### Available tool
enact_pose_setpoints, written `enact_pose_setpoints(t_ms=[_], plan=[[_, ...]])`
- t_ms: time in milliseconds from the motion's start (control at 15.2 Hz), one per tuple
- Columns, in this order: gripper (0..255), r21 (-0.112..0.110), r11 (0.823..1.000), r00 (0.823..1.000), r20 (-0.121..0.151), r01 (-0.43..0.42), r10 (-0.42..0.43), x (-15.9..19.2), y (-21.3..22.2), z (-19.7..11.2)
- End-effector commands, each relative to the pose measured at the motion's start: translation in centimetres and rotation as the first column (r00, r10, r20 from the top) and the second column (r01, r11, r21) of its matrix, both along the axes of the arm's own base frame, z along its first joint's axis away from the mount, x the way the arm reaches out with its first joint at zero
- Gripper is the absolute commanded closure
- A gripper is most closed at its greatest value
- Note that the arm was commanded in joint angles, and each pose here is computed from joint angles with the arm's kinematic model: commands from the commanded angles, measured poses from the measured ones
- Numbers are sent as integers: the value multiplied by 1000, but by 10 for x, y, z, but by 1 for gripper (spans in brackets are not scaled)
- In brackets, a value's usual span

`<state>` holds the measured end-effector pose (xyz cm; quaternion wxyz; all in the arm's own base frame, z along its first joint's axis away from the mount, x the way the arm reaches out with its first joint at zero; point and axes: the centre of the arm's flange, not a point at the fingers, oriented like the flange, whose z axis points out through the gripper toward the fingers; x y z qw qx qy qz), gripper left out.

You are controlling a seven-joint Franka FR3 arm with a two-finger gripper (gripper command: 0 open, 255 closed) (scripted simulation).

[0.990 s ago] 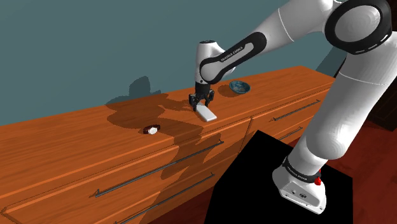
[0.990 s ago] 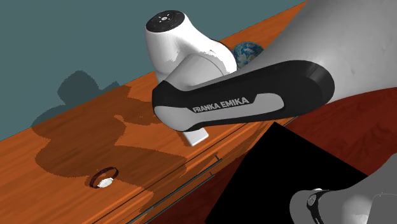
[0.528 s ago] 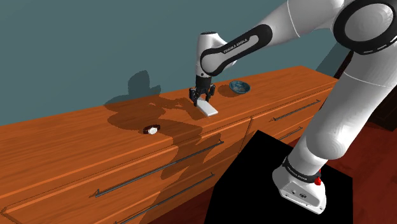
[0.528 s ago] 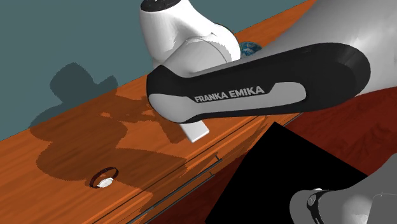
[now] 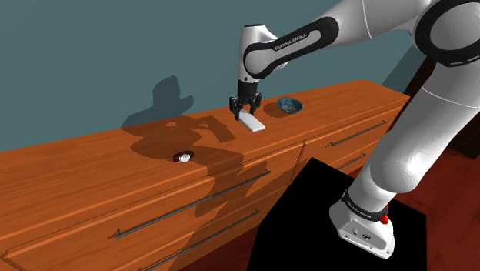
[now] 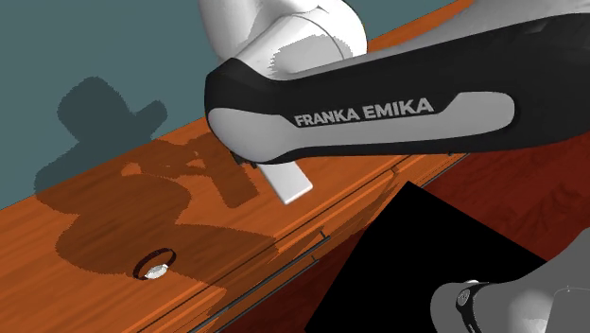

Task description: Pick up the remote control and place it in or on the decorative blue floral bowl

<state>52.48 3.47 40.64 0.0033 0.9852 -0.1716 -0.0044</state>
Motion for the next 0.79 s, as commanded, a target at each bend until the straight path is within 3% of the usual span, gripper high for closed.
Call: enact_pose_setpoints(t_ms=[0, 396, 726], plan=[[255, 0, 1000, 1000, 0, 0, 0, 1, 0, 11], [255, 0, 1000, 1000, 0, 0, 0, 1, 0, 42], [255, 0, 1000, 1000, 0, 0, 0, -10, -65, 43]])
